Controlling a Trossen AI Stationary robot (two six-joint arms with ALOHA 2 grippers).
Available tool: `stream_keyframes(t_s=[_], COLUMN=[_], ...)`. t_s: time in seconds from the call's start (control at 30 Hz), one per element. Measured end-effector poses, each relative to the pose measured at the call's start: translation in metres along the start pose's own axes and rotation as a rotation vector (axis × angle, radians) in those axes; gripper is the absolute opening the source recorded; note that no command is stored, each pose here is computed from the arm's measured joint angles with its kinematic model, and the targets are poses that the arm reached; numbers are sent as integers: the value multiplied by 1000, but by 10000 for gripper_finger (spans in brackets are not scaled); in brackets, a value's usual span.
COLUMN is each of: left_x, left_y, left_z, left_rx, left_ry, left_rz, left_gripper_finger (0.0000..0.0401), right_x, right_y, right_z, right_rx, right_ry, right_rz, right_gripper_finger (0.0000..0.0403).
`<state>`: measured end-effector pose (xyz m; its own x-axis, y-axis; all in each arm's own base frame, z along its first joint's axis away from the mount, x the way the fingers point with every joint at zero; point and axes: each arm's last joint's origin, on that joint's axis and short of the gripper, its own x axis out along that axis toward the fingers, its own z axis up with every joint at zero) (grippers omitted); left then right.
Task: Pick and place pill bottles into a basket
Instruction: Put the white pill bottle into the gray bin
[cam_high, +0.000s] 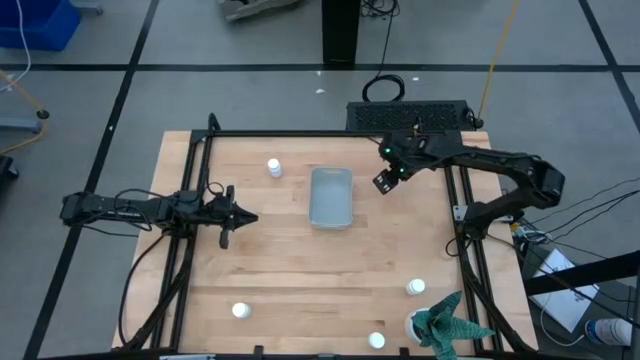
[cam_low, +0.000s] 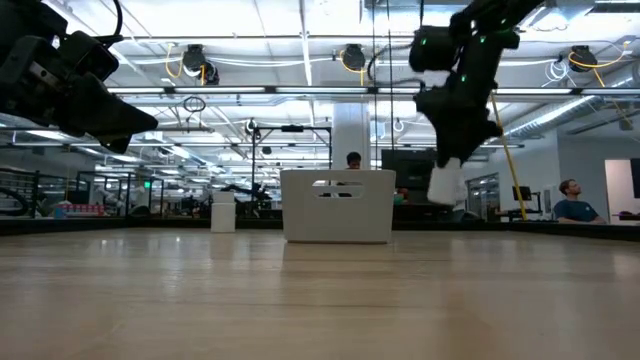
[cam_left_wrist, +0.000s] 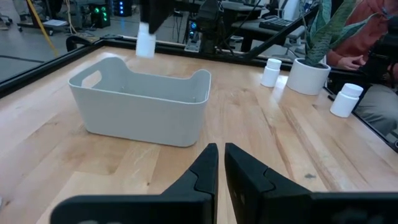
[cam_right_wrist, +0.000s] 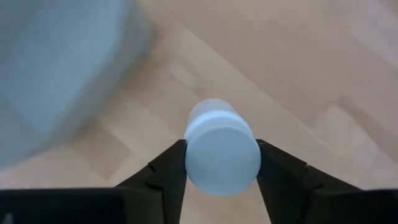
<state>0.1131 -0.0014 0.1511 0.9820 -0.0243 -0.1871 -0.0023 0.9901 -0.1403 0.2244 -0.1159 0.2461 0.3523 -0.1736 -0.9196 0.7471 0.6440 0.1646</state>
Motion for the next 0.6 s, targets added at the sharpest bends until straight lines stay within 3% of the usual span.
stream_keyframes(t_s=[0.33, 0.6], left_x=[0, 0], left_y=[0, 0], left_z=[0, 0], left_rx=[0, 0], left_ry=[-1, -2], left_rz=[-2, -1], left_gripper_finger=[31, 31], right_x=[-63, -72], right_y=[28, 64], right_z=[8, 13], right_rx=[-73, -181], right_ry=[-462, -671], right_rz=[290, 425], right_gripper_finger=[165, 163])
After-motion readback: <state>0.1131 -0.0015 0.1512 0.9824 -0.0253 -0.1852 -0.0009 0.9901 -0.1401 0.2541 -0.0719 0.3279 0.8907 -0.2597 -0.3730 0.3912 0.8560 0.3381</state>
